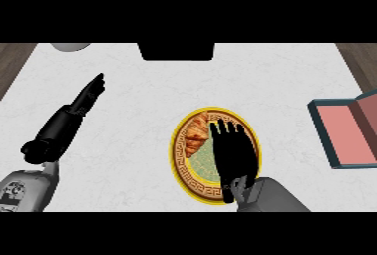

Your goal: Pick the cupcake from the plate and place it in the cardboard box

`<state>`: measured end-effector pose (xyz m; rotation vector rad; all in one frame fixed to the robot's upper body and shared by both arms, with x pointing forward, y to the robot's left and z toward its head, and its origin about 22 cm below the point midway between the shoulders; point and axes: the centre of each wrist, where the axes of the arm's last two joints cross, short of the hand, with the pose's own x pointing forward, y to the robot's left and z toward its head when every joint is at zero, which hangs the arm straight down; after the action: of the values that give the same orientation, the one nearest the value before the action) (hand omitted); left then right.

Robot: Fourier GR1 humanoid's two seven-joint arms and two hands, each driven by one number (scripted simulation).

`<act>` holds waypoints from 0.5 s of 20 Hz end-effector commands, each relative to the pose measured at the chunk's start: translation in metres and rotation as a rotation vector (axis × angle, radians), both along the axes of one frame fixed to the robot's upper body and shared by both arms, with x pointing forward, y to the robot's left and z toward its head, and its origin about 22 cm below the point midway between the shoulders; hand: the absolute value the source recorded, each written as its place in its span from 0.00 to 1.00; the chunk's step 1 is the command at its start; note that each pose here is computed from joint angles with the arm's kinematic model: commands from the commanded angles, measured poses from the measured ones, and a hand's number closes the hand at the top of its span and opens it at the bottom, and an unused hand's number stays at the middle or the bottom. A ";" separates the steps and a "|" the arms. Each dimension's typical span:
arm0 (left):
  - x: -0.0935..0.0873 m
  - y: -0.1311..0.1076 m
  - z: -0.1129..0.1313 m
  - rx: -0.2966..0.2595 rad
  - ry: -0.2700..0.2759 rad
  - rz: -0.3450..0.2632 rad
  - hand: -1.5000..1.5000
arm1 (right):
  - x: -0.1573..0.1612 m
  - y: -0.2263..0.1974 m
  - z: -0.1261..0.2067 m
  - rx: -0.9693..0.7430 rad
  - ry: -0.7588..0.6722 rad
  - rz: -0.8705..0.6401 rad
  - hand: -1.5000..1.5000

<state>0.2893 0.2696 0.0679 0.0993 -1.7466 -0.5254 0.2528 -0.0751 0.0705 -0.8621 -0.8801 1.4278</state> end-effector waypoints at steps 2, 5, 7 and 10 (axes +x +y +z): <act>-0.007 0.012 0.014 0.009 -0.011 -0.006 0.50 | 0.003 0.008 -0.016 -0.021 0.042 -0.033 0.00; 0.006 -0.019 -0.008 -0.001 0.008 0.019 0.50 | -0.013 0.010 -0.025 -0.051 0.030 -0.053 0.00; -0.003 -0.003 -0.012 0.010 -0.003 0.003 0.50 | 0.001 0.021 -0.030 -0.081 0.012 -0.081 0.00; -0.002 -0.011 -0.007 0.008 -0.012 0.001 0.50 | -0.019 -0.009 -0.032 -0.094 0.024 -0.095 0.00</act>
<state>0.2881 0.2676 0.0629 0.1035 -1.7498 -0.5271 0.2497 -0.0758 0.0431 -0.8993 -0.8059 1.4174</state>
